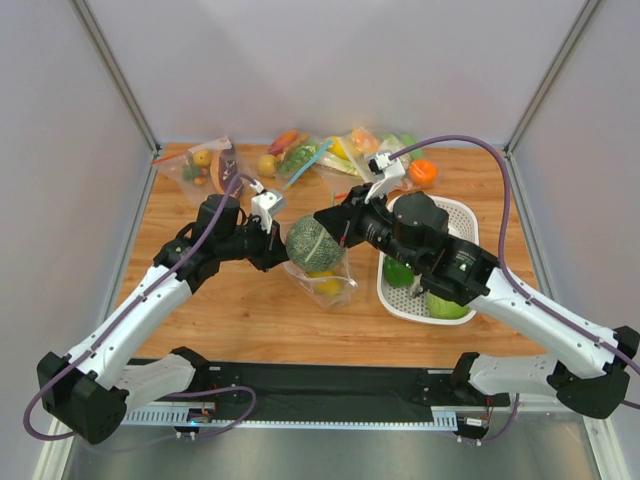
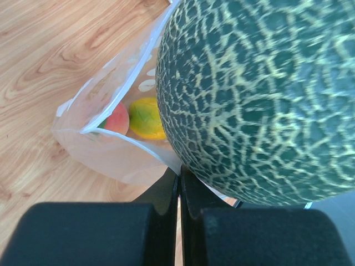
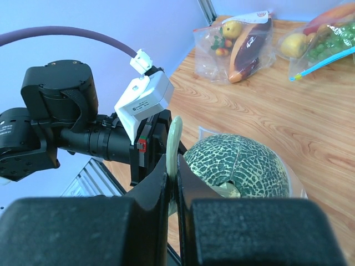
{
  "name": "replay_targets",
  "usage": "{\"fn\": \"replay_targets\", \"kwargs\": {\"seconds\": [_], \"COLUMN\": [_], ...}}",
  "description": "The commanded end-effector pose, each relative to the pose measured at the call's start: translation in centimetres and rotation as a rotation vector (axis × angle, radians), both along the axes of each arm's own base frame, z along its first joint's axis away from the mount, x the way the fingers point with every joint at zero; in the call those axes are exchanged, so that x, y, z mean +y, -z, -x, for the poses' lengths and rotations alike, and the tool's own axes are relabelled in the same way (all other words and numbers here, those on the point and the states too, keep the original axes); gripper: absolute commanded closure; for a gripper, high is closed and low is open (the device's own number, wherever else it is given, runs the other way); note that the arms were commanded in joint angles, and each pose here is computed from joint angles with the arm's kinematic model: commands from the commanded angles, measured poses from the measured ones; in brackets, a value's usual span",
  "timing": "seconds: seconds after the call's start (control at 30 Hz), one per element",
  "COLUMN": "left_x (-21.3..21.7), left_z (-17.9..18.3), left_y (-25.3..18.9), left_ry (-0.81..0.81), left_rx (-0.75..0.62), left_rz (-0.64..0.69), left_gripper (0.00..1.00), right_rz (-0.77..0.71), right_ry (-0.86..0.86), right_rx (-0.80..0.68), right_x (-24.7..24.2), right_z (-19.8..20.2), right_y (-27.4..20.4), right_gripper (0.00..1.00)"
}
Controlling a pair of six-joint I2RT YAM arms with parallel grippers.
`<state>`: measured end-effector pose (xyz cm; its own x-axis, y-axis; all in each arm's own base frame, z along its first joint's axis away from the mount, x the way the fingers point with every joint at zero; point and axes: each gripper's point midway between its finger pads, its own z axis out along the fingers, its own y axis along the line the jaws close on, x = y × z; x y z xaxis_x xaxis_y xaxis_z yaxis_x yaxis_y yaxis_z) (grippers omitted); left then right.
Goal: Open the zip-top bag and remove the fake food
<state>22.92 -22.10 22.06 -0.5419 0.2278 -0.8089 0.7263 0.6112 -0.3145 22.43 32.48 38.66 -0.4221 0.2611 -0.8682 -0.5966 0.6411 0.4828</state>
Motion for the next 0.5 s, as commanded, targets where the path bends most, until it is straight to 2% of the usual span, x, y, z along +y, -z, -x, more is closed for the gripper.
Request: {"fn": "replay_targets", "kwargs": {"seconds": [0.0, 0.23, 0.47], "left_x": [-0.1, 0.0, 0.1], "left_z": [-0.4, -0.5, -0.5], "left_y": [-1.3, -1.2, -1.2], "left_ry": [0.008, 0.002, 0.000], "left_rx": [-0.044, -0.043, -0.042], "left_rz": [0.006, -0.001, -0.003], "left_gripper": [1.00, 1.00, 1.00], "right_rz": [-0.069, -0.029, 0.004], "right_ry": [0.013, 0.122, 0.290], "right_rx": [-0.049, -0.076, -0.085], "right_x": [-0.8, -4.8, -11.5], "right_z": [0.2, -0.7, -1.9], "right_y": [-2.6, -3.0, -2.6], "right_gripper": [1.00, 1.00, 1.00]}}
